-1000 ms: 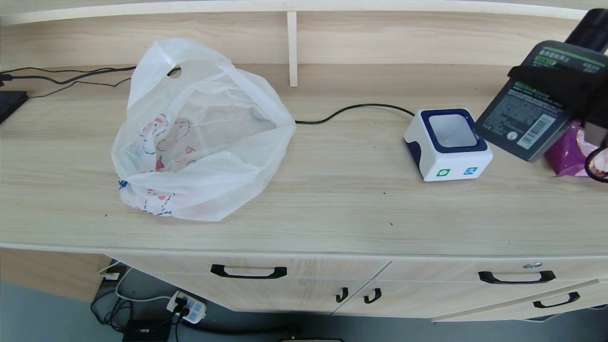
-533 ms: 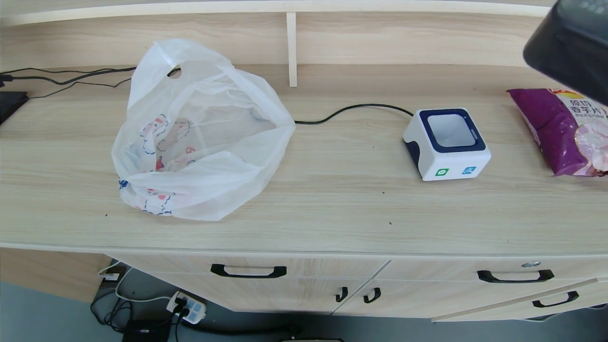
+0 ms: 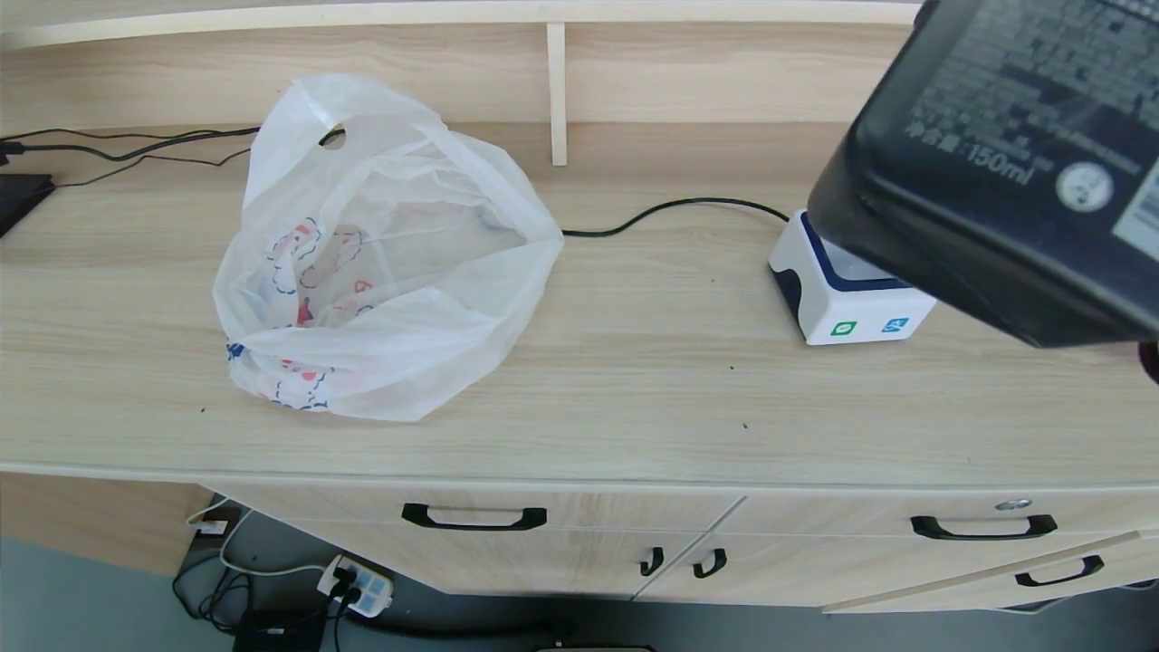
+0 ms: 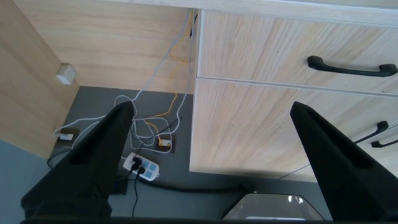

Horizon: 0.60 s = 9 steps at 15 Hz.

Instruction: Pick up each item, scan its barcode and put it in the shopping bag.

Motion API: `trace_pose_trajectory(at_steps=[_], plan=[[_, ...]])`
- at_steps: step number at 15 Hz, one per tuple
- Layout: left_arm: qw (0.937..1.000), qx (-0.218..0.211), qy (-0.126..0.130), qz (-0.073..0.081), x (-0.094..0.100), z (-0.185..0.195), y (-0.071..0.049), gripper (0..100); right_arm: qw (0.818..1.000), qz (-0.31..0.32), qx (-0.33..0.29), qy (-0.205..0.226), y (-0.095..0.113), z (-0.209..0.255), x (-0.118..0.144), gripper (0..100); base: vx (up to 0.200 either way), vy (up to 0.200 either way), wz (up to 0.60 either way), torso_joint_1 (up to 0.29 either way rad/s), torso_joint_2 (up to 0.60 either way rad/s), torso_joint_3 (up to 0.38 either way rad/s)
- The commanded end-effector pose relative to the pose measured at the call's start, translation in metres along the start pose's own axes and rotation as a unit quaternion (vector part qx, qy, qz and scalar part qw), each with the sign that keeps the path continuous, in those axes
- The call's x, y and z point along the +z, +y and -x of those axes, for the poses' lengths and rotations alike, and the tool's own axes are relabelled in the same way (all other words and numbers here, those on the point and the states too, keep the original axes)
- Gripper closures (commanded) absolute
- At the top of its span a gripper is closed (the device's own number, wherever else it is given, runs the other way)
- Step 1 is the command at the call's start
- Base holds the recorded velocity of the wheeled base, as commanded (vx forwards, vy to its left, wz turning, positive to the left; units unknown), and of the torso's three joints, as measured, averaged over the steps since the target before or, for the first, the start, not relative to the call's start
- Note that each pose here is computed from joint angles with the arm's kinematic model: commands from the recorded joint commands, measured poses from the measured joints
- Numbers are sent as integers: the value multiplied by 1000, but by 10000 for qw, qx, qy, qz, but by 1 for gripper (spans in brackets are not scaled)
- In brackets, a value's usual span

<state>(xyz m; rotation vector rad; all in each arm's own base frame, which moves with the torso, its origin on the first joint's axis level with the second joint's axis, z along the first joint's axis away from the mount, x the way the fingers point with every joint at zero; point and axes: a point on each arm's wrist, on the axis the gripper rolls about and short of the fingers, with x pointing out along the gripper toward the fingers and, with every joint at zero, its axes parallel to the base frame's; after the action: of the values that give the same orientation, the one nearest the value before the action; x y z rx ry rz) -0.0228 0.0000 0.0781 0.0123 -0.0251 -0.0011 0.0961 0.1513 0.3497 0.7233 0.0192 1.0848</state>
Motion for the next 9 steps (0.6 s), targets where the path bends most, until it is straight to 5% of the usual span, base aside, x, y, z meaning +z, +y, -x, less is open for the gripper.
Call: trace_pose_trajectory(at_steps=[1, 9], plan=[[10000, -1, 10, 0, 0, 0, 0, 0, 9997, -51, 88, 205, 0, 3, -12, 100, 0, 0, 0, 0, 0, 0], [10000, -2, 18, -7, 0, 0, 0, 0, 9989, -79, 195, 409, -2, -3, -29, 100, 0, 0, 0, 0, 0, 0]])
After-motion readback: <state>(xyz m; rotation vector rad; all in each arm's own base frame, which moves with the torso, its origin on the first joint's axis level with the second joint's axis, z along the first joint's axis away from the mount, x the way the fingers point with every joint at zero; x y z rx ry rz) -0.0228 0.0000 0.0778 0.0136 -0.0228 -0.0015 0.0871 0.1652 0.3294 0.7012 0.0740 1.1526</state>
